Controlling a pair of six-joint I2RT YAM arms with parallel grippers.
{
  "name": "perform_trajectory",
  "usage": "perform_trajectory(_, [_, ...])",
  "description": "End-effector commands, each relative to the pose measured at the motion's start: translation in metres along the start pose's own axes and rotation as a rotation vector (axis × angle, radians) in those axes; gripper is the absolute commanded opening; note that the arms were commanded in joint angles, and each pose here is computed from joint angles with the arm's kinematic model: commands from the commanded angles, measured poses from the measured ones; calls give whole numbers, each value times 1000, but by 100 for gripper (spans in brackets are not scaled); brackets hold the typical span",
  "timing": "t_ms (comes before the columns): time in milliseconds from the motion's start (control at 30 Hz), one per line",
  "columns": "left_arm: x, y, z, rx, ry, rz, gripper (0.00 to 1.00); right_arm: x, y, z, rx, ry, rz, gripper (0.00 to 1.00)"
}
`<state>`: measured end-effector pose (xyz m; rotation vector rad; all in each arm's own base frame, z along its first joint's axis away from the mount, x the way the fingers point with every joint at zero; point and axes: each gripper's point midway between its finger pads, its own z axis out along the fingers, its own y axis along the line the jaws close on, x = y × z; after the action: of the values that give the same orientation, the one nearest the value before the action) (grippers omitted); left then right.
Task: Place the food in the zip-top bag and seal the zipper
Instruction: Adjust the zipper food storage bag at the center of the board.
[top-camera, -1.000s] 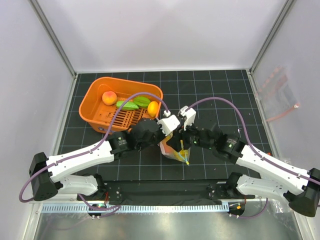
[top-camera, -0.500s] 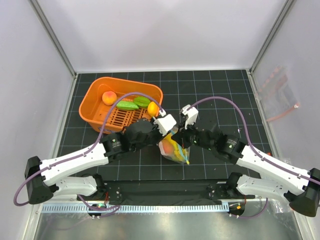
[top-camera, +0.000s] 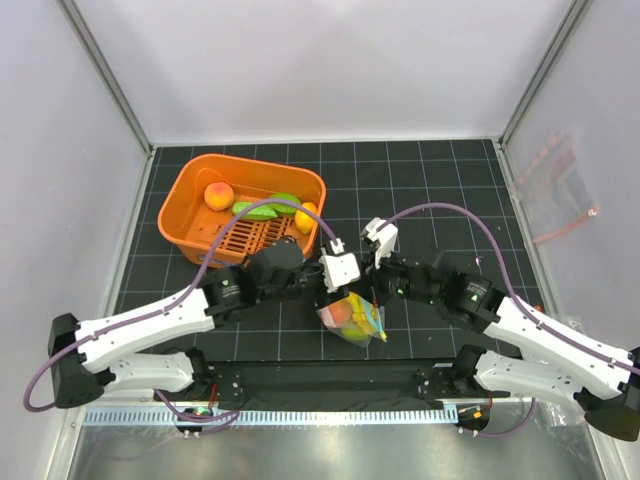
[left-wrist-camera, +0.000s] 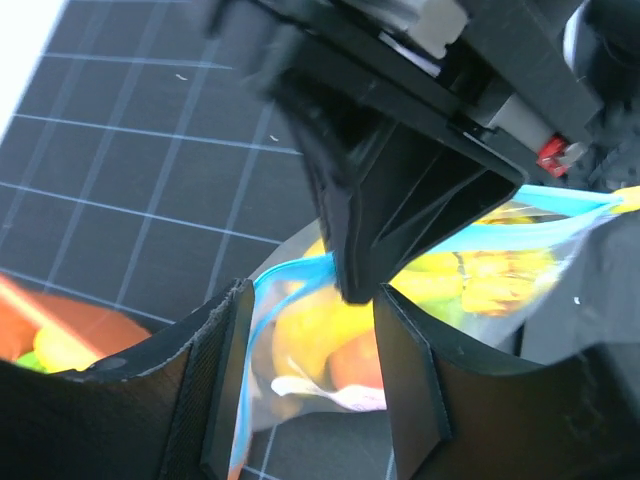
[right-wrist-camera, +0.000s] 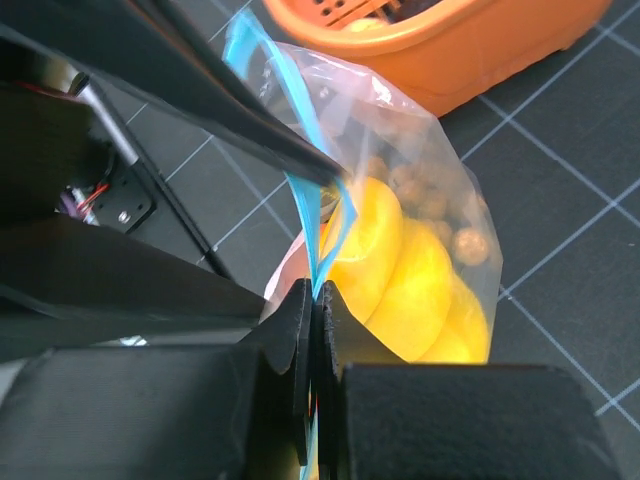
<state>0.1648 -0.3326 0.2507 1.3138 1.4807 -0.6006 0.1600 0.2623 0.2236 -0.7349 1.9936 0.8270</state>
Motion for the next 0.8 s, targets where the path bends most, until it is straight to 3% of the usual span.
perform_trajectory(0, [-4,-16,9,91,35,54,54,-26,26,-13,-120,-75,-45,1])
perform_trajectory(267, [-1,0,4,-5,46,61,53,-20,32,-9,-159,-39,-49,1])
perform_trajectory(500, [-12,-2,-14,-5,-10,72,62,-14,43,-7,-203,-8,-75,1])
perform_trajectory(767, [-1,-9,-11,5,77,94,68,-14,52,-11,-239,-17,-98,1])
